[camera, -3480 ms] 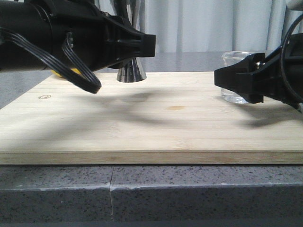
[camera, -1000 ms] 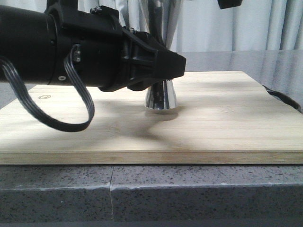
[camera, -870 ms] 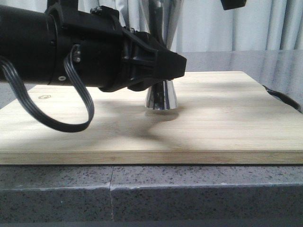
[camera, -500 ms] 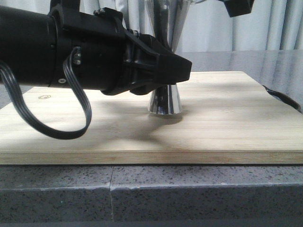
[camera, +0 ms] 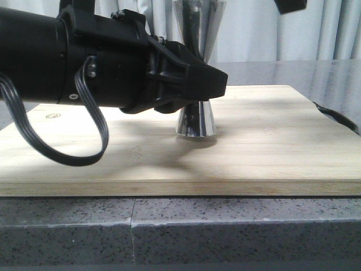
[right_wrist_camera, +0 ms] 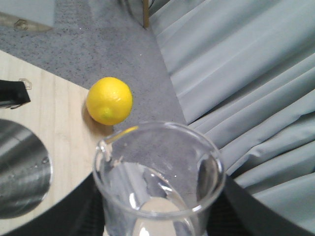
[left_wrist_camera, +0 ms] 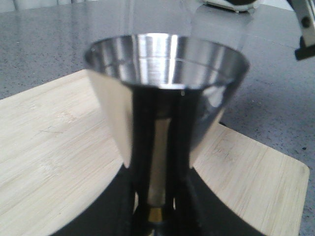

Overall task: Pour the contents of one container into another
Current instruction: 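Carry the beaker over the jigger and tilt it with the right gripper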

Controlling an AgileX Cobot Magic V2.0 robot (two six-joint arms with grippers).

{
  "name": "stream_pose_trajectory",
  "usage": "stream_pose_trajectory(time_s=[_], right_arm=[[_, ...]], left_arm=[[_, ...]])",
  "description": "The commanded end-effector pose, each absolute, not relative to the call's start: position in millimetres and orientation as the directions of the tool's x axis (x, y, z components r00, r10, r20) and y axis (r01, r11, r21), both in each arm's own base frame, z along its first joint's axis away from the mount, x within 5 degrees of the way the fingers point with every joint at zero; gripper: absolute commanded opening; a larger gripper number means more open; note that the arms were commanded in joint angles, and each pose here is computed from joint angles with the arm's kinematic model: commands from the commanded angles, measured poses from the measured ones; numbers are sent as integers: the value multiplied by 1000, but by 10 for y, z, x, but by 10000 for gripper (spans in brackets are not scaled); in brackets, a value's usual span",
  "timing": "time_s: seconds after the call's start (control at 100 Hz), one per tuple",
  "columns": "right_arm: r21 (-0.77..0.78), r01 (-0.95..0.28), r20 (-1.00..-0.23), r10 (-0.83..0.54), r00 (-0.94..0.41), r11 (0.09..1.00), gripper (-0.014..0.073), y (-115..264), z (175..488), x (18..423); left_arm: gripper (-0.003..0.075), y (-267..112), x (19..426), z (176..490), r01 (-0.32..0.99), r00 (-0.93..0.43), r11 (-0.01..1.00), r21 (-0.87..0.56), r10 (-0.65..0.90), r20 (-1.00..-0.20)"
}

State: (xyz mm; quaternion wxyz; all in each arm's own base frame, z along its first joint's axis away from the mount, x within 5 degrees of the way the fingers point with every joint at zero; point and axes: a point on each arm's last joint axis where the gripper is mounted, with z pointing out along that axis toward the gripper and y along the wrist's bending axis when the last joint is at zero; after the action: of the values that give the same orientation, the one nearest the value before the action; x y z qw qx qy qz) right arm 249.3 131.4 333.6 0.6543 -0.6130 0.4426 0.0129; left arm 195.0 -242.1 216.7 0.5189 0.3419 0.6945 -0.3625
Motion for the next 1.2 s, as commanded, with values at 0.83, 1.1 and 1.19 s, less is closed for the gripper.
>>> stream_pose_trajectory(time_s=[0.83,1.1,1.19], right_arm=[[-863,-473,-488,-528,695,176,244,1362,3565,2401],[-870,-468,-473,-534,701,156,244,1362,3553,2398],[-873,-465,-465,-537,704,147,244,1362,3547,2396]], left_arm=[[-19,-2452,1925,2455,869,-164,468,-158,-29,-986],[-19,-2452,1925,2455,869,-164,468,-158,-29,-986],[-19,-2452,1925,2455,869,-164,468,-158,-29,-986]])
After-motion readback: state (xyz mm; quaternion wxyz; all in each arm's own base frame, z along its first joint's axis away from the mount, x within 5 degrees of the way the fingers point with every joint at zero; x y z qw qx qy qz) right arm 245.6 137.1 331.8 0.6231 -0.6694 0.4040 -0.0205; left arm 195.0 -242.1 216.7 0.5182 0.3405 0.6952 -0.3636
